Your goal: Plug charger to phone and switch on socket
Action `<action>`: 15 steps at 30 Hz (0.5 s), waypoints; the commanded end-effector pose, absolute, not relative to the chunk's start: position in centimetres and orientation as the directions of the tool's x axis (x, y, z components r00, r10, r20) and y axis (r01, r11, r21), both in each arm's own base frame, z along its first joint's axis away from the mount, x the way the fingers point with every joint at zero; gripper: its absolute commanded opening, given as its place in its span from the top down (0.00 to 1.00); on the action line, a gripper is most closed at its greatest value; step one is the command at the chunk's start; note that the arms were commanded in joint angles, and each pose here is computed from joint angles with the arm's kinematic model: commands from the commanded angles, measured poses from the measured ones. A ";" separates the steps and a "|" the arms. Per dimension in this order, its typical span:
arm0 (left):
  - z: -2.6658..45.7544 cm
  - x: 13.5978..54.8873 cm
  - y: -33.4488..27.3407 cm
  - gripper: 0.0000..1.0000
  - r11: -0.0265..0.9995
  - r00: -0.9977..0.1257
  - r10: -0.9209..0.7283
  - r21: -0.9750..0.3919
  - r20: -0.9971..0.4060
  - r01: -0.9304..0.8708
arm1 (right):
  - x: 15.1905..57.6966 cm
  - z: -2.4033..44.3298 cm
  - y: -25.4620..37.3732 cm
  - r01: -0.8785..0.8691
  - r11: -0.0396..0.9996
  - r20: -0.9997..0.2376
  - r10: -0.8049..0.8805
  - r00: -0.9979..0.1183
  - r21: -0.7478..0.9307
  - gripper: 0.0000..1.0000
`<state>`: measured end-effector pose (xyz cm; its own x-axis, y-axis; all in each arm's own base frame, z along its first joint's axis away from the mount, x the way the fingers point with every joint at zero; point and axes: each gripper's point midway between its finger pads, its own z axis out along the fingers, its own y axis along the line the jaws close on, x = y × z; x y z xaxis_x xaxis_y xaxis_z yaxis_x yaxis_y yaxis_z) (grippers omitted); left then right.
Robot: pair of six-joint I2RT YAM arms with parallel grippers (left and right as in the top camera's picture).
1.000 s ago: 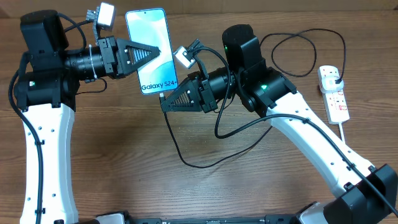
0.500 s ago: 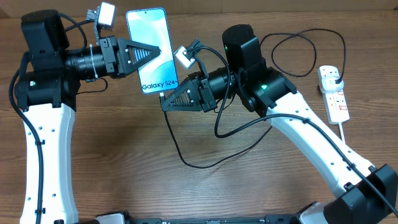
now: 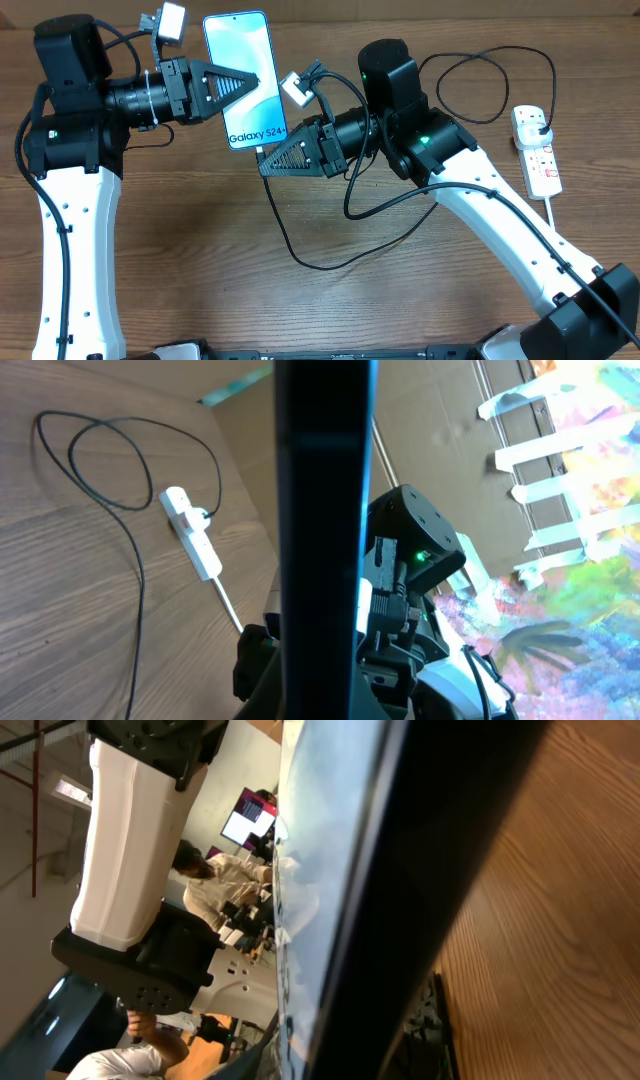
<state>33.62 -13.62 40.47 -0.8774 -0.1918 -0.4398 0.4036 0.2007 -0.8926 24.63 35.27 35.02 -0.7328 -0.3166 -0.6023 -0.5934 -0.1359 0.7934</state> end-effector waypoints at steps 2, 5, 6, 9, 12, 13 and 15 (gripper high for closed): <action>42.2 30.9 -15.7 0.96 0.119 -0.870 -0.101 -0.874 -0.483 0.472 | 24.2 36.5 35.1 -0.629 -0.159 -0.645 -0.298 -0.704 0.761 0.96; 42.2 30.9 -15.7 0.96 0.119 -0.869 -0.101 -0.873 -0.484 0.472 | 24.2 36.5 35.1 -0.629 -0.160 -0.644 -0.299 -0.704 0.761 0.96; 42.2 30.9 -15.7 0.96 0.119 -0.869 -0.101 -0.873 -0.485 0.473 | 24.2 36.5 35.1 -0.628 -0.160 -0.643 -0.300 -0.704 0.762 0.96; 42.3 31.0 -15.7 0.96 0.119 -0.862 -0.100 -0.866 -0.497 0.486 | 23.9 36.6 35.0 -0.622 -0.172 -0.641 -0.308 -0.703 0.764 0.96; 42.4 31.0 -15.7 0.96 0.118 -0.858 -0.099 -0.862 -0.504 0.492 | 23.7 36.6 35.0 -0.618 -0.182 -0.641 -0.315 -0.700 0.765 0.96; 42.4 31.0 -15.7 0.96 0.118 -0.858 -0.099 -0.863 -0.503 0.492 | 23.7 36.6 35.0 -0.618 -0.182 -0.641 -0.315 -0.700 0.765 0.96; 42.4 30.9 -15.7 0.96 0.116 -0.859 -0.098 -0.863 -0.503 0.492 | 23.7 36.6 35.0 -0.618 -0.182 -0.641 -0.314 -0.700 0.765 0.96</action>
<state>33.57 -13.84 40.71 -0.8702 -0.1828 -0.4575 0.4238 0.1956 -0.8844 24.58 35.03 35.15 -0.7313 -0.3205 -0.6021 -0.5895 -0.1470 0.7943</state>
